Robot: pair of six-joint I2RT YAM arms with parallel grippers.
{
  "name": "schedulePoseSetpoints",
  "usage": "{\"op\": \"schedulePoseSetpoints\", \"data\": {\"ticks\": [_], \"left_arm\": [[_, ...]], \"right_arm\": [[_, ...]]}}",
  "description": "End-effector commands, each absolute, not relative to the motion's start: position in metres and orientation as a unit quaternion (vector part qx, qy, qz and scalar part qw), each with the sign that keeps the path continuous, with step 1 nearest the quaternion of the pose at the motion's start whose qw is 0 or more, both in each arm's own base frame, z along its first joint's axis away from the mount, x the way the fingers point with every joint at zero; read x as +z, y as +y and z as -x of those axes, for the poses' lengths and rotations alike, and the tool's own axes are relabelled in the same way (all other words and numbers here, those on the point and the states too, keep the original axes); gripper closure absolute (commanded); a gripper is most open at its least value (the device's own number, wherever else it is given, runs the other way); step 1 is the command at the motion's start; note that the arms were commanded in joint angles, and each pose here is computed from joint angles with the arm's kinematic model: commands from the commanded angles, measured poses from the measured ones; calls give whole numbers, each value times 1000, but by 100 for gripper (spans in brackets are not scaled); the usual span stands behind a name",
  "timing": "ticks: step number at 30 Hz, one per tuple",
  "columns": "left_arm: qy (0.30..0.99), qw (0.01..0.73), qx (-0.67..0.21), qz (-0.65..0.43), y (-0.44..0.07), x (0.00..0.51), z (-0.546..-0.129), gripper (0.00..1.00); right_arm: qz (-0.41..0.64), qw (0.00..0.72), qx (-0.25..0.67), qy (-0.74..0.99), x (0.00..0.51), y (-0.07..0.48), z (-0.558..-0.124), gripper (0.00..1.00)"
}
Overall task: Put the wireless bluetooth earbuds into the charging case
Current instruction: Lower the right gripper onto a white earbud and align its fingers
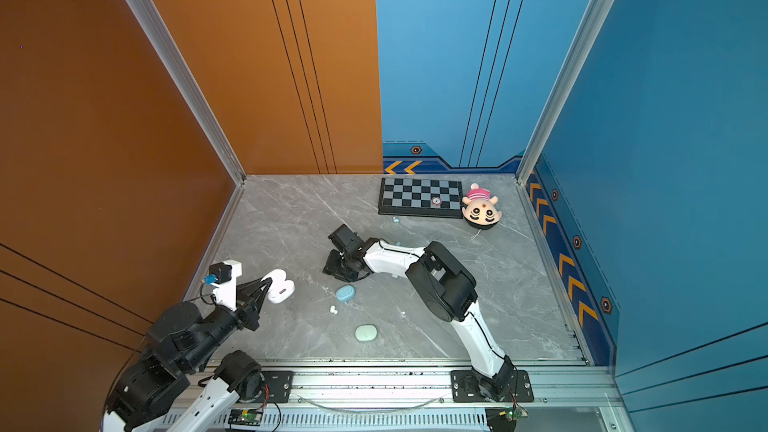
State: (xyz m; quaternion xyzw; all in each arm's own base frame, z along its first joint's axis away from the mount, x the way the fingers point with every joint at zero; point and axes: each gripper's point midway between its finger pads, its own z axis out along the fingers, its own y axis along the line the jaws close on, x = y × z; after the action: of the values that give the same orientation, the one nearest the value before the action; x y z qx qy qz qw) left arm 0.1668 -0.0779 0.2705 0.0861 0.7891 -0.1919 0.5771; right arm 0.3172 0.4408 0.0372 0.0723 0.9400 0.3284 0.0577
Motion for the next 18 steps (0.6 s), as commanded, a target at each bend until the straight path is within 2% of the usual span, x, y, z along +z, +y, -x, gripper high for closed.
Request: {"op": "schedulePoseSetpoints", "data": {"ticks": [1,13,18], "left_arm": [[781,590,-188,-77,-73,280,-167,100],[783,588,-189,-79,-74,278,-167,100],[784,586,-188,-79,-75,278,-168,100]], "right_arm": [[-84,75,268,957,22,403,-327,53],[-28,111,240,964,43,385,-349,52],[6,131,224,966,60,374,-354,45]]}}
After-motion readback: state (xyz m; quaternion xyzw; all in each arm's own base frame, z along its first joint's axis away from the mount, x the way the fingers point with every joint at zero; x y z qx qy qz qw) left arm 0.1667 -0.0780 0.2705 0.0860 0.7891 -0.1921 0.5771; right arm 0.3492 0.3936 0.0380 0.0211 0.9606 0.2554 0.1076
